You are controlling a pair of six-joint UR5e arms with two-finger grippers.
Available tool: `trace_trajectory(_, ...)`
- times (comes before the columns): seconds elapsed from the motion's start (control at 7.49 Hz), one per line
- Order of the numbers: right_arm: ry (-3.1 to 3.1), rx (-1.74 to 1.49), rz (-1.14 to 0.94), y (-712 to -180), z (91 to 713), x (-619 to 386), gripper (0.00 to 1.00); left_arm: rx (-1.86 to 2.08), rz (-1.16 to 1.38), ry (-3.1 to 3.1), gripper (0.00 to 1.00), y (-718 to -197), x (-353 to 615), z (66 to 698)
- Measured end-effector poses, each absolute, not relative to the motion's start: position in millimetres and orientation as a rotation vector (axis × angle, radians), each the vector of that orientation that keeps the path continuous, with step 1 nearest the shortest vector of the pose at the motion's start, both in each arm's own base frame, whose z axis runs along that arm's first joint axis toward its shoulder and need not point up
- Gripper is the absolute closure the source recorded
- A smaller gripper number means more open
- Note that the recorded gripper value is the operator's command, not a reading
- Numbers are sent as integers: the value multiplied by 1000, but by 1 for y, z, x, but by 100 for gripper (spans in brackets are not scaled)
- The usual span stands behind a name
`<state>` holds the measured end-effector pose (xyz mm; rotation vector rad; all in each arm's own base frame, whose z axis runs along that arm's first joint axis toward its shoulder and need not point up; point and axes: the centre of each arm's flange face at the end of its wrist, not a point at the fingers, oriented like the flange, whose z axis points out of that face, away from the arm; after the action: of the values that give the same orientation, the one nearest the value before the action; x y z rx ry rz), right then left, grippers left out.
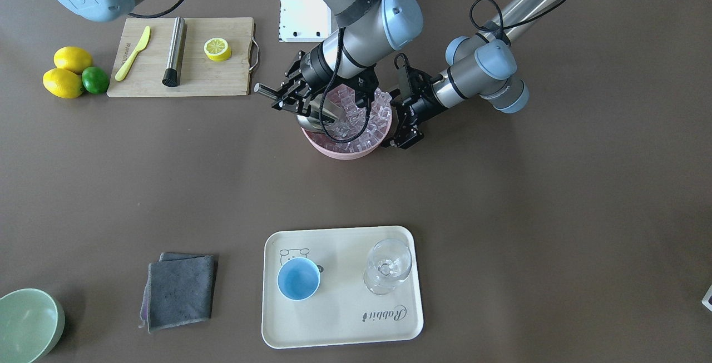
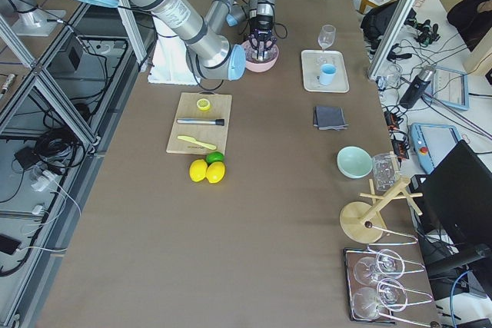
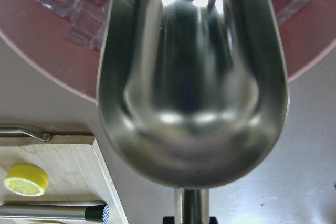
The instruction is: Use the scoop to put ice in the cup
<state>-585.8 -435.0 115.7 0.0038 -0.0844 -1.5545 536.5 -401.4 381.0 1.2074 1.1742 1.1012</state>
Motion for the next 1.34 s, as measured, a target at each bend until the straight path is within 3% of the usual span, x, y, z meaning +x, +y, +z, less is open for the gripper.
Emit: trace_trajectory(1.34, -236, 200, -1443, -406, 143, -540, 100, 1173, 1096, 1158, 2, -413, 550, 357)
